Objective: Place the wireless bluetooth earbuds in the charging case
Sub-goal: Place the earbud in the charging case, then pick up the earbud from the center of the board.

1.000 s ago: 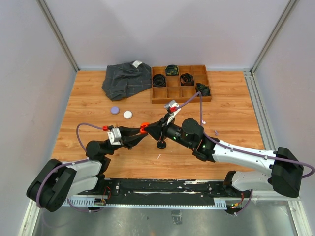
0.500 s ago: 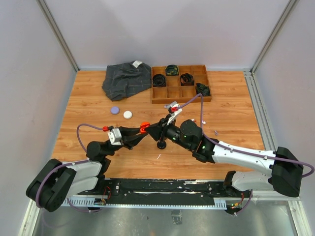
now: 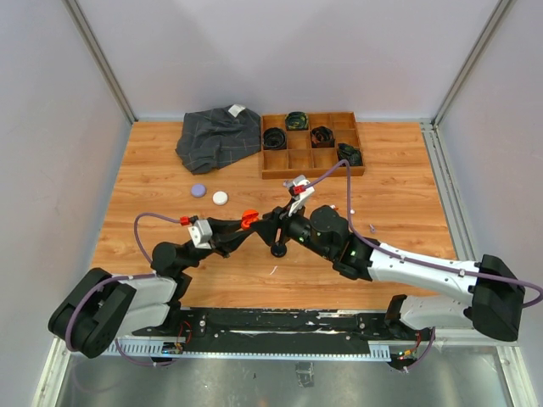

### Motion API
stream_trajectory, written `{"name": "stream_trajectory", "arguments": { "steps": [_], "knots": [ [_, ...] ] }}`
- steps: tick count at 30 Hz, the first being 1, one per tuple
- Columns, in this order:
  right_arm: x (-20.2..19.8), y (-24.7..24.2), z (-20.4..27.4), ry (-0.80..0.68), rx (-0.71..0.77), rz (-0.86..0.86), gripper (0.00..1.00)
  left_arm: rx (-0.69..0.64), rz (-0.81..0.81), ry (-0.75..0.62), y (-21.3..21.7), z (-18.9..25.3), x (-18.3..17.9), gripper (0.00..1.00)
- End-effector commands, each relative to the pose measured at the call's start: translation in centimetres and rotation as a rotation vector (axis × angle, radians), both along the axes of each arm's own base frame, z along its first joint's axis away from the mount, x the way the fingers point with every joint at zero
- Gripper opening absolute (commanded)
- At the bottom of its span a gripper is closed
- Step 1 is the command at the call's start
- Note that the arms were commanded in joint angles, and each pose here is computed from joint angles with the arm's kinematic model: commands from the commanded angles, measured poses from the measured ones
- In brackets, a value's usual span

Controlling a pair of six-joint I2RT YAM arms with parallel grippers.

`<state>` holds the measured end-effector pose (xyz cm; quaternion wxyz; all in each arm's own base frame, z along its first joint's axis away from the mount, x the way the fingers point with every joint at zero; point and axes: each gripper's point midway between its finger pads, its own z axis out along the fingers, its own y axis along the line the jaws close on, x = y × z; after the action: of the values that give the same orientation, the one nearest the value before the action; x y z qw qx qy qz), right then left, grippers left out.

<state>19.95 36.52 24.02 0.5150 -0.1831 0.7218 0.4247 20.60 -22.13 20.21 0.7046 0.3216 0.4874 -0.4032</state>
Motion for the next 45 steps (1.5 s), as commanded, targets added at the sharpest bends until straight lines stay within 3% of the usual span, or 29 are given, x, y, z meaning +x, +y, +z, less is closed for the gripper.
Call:
{"name": "stream_trajectory", "arguments": {
  "steps": [1,10,25,35,45],
  "knots": [
    [0.2,-0.7,2.9,-0.111,-0.023,-0.014,0.5,-0.092,0.02,-0.173,1.0,3.4,-1.5,0.02],
    [2.9,-5.0,0.0,-0.106,-0.312,-0.045,0.58,-0.093,0.011,-0.107,1.1,2.2,-1.8,0.02],
    [11.2,-17.4,-8.3,0.097,-0.618,-0.34,0.6,-0.059,-0.035,-0.034,0.3,0.5,-1.8,0.02],
    [15.8,-21.0,-14.0,0.319,-0.575,-0.369,0.61,-0.055,-0.058,-0.01,0.0,0.2,-1.8,0.02],
    [18.7,-21.3,-17.4,0.4,-0.532,-0.329,0.62,-0.054,-0.055,-0.005,0.0,0.1,-1.7,0.02]
  ]
}}
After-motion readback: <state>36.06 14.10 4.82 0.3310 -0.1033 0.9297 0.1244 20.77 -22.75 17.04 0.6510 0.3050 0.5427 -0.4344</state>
